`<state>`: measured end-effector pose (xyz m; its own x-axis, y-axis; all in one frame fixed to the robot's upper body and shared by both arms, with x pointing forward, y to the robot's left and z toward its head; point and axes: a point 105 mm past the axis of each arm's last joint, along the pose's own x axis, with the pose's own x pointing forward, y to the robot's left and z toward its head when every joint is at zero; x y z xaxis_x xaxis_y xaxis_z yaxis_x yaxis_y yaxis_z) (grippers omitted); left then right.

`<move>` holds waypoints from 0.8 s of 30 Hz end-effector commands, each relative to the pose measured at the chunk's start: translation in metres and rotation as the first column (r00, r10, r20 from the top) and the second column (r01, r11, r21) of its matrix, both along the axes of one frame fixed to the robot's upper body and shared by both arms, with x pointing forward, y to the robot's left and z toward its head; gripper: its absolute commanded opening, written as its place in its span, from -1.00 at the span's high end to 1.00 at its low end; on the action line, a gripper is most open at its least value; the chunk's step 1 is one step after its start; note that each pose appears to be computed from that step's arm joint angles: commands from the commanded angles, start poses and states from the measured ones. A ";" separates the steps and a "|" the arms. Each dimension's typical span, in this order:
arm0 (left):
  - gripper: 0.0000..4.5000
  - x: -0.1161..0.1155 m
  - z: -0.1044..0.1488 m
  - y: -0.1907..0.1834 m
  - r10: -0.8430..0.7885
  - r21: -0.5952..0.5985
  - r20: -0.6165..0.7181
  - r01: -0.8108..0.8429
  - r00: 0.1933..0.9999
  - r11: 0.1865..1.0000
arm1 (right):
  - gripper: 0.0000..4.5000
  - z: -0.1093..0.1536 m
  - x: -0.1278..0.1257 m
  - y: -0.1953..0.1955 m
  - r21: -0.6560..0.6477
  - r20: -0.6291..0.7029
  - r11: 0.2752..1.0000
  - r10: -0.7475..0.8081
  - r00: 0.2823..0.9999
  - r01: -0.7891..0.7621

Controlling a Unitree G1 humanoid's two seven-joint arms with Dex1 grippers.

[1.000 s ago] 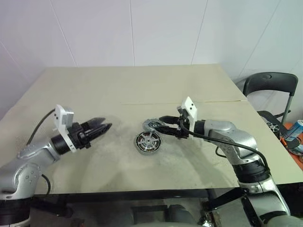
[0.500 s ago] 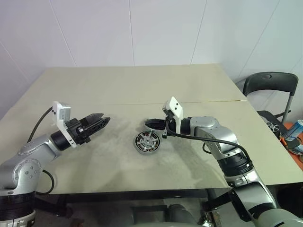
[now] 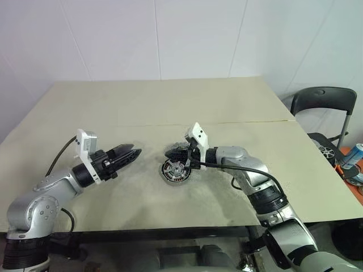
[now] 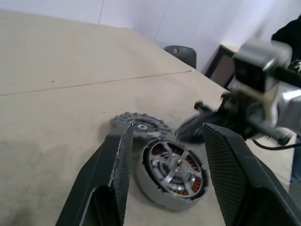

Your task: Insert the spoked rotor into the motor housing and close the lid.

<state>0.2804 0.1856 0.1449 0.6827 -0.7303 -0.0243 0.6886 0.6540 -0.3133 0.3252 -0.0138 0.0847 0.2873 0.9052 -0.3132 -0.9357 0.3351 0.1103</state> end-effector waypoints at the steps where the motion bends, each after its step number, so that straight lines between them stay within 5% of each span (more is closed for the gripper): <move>1: -0.10 0.001 -0.001 0.003 -0.008 0.003 0.031 0.008 0.999 1.000 | 0.99 -0.026 -0.002 0.001 -0.062 -0.015 0.998 -0.002 1.000 0.002; 5: -0.10 0.004 -0.010 0.011 -0.006 0.003 0.029 0.006 1.000 1.000 | 0.99 -0.031 0.002 -0.002 -0.065 0.000 0.997 -0.033 0.999 0.033; 14: -0.10 0.008 -0.030 0.018 -0.007 -0.001 0.026 0.007 1.000 1.000 | 0.99 0.054 0.006 0.001 0.315 -0.092 0.947 -0.029 0.995 0.057; 20: -0.10 0.008 -0.038 0.018 -0.009 -0.007 0.028 0.010 1.000 1.000 | 0.99 -0.012 0.018 -0.005 -0.044 0.069 0.990 -0.133 0.989 0.137; 24: -0.10 0.010 -0.040 0.022 -0.001 -0.006 0.030 0.001 1.000 1.000 | 0.99 -0.031 0.032 -0.007 -0.103 0.141 0.963 -0.235 0.962 0.250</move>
<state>0.2873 0.2061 0.0952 0.6843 -0.7286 -0.0302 0.6799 0.6525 -0.3346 0.3484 -0.0204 0.0571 0.4861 0.8025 -0.3460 -0.8540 0.5202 0.0067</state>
